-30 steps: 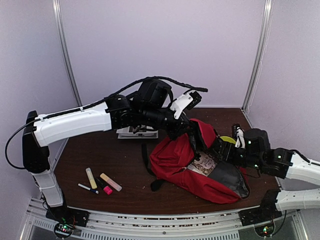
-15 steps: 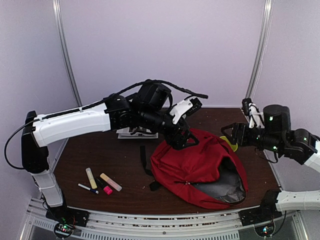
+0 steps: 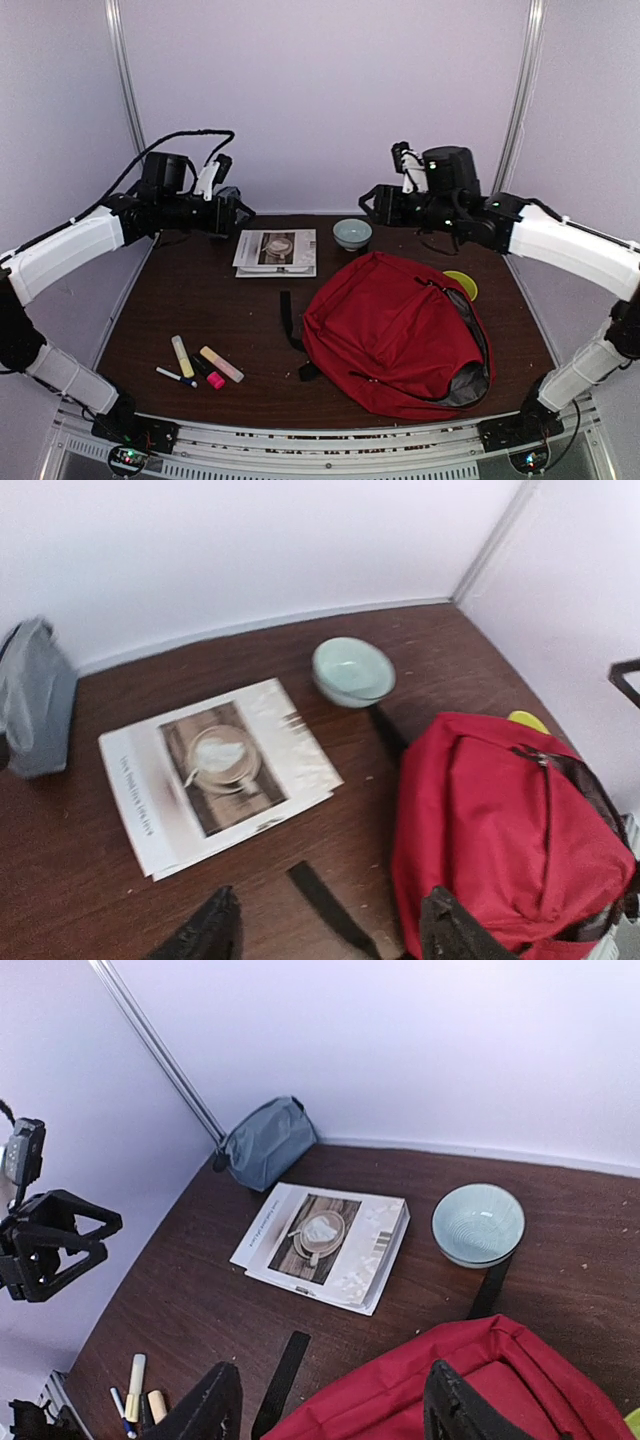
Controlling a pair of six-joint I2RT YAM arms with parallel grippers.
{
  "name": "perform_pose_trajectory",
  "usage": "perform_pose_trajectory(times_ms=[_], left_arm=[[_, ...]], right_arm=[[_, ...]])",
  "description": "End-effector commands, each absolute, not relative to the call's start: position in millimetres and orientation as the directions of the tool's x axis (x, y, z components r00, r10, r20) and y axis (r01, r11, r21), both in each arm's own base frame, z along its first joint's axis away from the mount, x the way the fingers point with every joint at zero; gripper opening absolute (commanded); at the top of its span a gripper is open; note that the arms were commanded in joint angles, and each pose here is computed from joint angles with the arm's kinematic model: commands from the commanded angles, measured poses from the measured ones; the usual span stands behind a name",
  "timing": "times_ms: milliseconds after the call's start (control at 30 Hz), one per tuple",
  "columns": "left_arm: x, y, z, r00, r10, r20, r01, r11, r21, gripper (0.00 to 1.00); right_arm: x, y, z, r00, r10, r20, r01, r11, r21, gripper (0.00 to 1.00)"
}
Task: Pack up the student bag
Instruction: Pick up the book from the center of the board.
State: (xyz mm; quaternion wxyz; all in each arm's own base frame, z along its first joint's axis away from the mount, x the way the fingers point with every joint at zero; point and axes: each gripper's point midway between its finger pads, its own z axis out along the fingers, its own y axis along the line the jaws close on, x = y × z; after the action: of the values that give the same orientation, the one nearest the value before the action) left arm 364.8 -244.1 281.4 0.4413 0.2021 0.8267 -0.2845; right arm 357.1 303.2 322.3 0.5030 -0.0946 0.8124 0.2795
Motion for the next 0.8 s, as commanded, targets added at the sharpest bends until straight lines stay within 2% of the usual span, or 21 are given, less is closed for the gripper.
perform_pose_trajectory(times_ms=[0, 100, 200, 333, 533, 667, 767], left_arm=[[410, -198, 214, -0.668, -0.113, -0.736, 0.341, 0.832, -0.437, 0.70], [435, -180, 180, -0.709, -0.150, -0.689, 0.261, 0.852, -0.454, 0.78], [457, -173, 147, -0.760, -0.152, -0.631, 0.215, 0.859, -0.466, 0.82], [481, -165, 112, -0.800, -0.194, -0.567, 0.165, 0.839, -0.519, 0.82], [498, -175, 85, -0.832, -0.196, -0.518, 0.166, 0.804, -0.571, 0.81], [503, -181, 75, -0.842, -0.195, -0.503, 0.172, 0.786, -0.593, 0.76], [506, -187, 73, -0.845, -0.201, -0.496, 0.184, 0.760, -0.623, 0.71]], right_arm=[[394, 351, 302, -0.529, 0.163, -0.833, -0.445, 0.783, 0.435, 0.62], [419, 383, 253, -0.615, 0.138, -0.777, -0.417, 0.779, 0.468, 0.60], [441, 412, 205, -0.693, 0.113, -0.712, -0.384, 0.777, 0.498, 0.58], [464, 433, 154, -0.754, 0.103, -0.648, -0.326, 0.798, 0.506, 0.57], [489, 435, 107, -0.791, 0.139, -0.596, -0.232, 0.833, 0.502, 0.59], [493, 439, 79, -0.819, 0.147, -0.555, -0.200, 0.833, 0.516, 0.59], [499, 450, 85, -0.820, 0.166, -0.548, -0.211, 0.802, 0.559, 0.59]])
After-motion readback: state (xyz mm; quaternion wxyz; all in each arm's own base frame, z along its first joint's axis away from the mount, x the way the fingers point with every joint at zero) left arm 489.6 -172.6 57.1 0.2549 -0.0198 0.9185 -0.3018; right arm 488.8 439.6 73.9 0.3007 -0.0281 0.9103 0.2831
